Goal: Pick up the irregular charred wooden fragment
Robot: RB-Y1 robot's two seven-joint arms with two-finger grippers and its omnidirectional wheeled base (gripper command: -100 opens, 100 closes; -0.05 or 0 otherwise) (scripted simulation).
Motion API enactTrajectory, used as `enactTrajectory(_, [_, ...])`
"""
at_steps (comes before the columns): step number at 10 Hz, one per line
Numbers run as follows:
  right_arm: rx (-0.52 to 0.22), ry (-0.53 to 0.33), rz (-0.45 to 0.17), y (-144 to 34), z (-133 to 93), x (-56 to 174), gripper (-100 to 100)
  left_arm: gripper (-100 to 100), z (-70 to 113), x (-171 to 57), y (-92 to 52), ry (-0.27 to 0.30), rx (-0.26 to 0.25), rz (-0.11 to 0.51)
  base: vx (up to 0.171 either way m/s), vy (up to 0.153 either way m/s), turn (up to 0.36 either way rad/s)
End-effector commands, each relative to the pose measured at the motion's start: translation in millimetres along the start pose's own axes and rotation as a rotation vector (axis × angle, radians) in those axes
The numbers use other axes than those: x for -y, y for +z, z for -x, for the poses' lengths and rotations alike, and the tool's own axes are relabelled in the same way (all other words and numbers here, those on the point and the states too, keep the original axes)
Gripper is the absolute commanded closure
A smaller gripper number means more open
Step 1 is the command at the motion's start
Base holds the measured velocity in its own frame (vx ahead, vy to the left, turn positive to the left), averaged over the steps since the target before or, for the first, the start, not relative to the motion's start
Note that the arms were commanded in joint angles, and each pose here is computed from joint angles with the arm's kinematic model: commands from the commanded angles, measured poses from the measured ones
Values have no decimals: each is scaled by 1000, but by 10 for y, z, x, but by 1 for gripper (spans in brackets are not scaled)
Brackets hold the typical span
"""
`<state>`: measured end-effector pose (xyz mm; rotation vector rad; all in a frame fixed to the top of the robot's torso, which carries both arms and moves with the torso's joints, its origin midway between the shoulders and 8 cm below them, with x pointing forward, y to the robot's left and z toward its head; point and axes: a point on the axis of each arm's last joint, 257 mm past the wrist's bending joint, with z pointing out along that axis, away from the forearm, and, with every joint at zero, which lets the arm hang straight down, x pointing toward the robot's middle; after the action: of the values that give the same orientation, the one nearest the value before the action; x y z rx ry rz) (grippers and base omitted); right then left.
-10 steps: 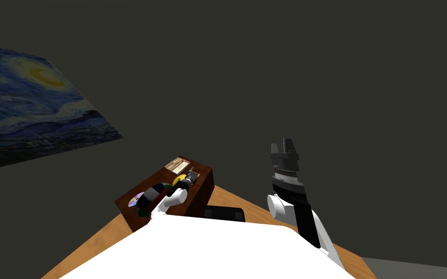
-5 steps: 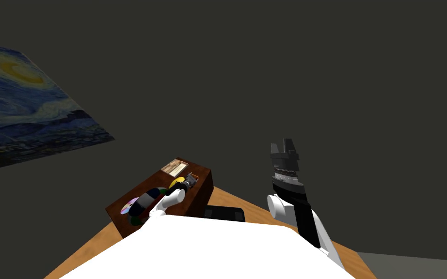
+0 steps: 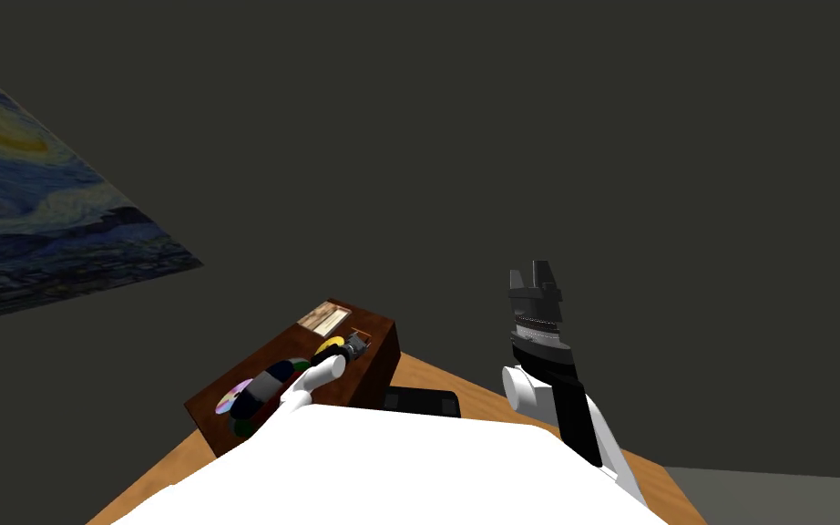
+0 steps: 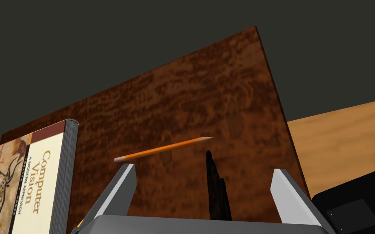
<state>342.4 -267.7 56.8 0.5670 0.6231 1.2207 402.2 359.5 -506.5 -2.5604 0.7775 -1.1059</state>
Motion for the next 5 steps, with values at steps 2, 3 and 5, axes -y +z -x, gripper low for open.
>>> enactTrajectory(2, [0, 0, 0, 0, 0, 0, 0, -100, 293, -39, 24, -84, 75, 57, 32, 6, -70])
enactTrajectory(3, [0, 0, 0, 0, 0, 0, 0, -100, 368, -59, 20, -87, 90, 60, 27, 8, -25])
enactTrajectory(5, [0, 0, 0, 0, 0, 0, 0, -100, 589, -84, 24, -161, 153, 101, 29, 2, -66])
